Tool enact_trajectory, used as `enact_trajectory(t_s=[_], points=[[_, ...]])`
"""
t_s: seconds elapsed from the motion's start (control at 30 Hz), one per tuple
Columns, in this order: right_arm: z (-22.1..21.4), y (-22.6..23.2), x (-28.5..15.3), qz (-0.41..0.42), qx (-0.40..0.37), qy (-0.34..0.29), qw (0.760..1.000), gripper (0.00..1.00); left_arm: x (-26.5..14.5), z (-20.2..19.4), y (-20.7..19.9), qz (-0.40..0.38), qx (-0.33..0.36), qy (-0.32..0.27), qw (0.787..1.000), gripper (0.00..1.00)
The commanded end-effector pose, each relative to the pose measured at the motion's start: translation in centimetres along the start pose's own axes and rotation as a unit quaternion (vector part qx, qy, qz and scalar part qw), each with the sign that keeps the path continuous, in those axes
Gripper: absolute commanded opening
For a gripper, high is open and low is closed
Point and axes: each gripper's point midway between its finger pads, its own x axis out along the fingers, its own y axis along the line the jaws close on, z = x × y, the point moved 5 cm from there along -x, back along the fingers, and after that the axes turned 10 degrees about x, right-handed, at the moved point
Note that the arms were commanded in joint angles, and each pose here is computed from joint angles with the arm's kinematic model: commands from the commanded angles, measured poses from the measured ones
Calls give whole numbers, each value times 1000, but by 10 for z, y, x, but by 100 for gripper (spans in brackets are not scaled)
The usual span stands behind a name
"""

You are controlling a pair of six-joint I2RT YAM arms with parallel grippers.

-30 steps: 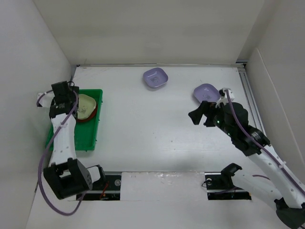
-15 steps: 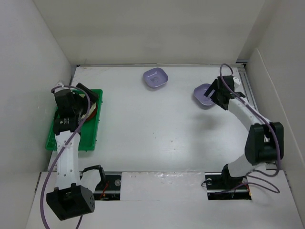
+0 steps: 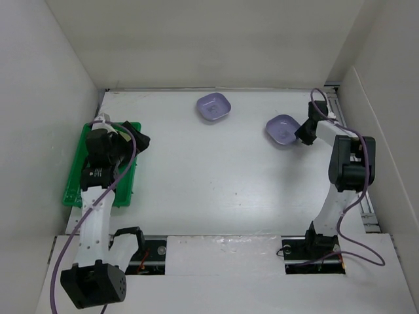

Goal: Place the plates into the plastic bin on the countertop

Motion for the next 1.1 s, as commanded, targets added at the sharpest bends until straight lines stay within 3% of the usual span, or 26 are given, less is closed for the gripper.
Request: enact_trajectory(t_s=[0.0, 0.1, 0.17, 0.23, 0.27, 0.4, 0.53, 0.63, 0.83, 0.93, 1.07], points=[[8, 11, 2, 32, 12, 12, 999, 35, 3, 6, -1, -7, 18, -3, 1000, 100], [4, 14, 1, 35, -5, 13, 999, 5, 8, 0, -7, -13, 25, 12, 1000, 100], [3, 19, -16, 46, -30, 0, 998, 1, 15, -4, -25, -15, 49, 28, 998, 100], [-11, 28, -30, 52, -68, -12, 996, 0, 16, -1, -50, -28, 68, 36, 997, 100], [-8, 37, -46, 64, -88, -33, 994, 0, 22, -18, -69, -39, 88, 75, 993, 100], [-38, 54, -87, 66, -178, -66, 980, 0, 27, -24, -120, -53, 145, 96, 983, 100], [-84, 71, -123, 131, -245, -27, 960, 0, 36, -42, -166, -75, 204, 131, 967, 100], [-118, 88, -161, 199, -281, -11, 939, 0, 53, -60, -170, -46, 221, 155, 962, 100], [-134, 108, -231, 323, -300, 2, 898, 0, 79, -89, -156, -12, 219, 184, 958, 95], [-146, 113, -258, 407, -308, 37, 859, 0, 85, -99, -154, -14, 212, 190, 959, 92], [-153, 116, -262, 422, -302, 50, 853, 0, 86, -105, -161, -42, 194, 197, 960, 92]])
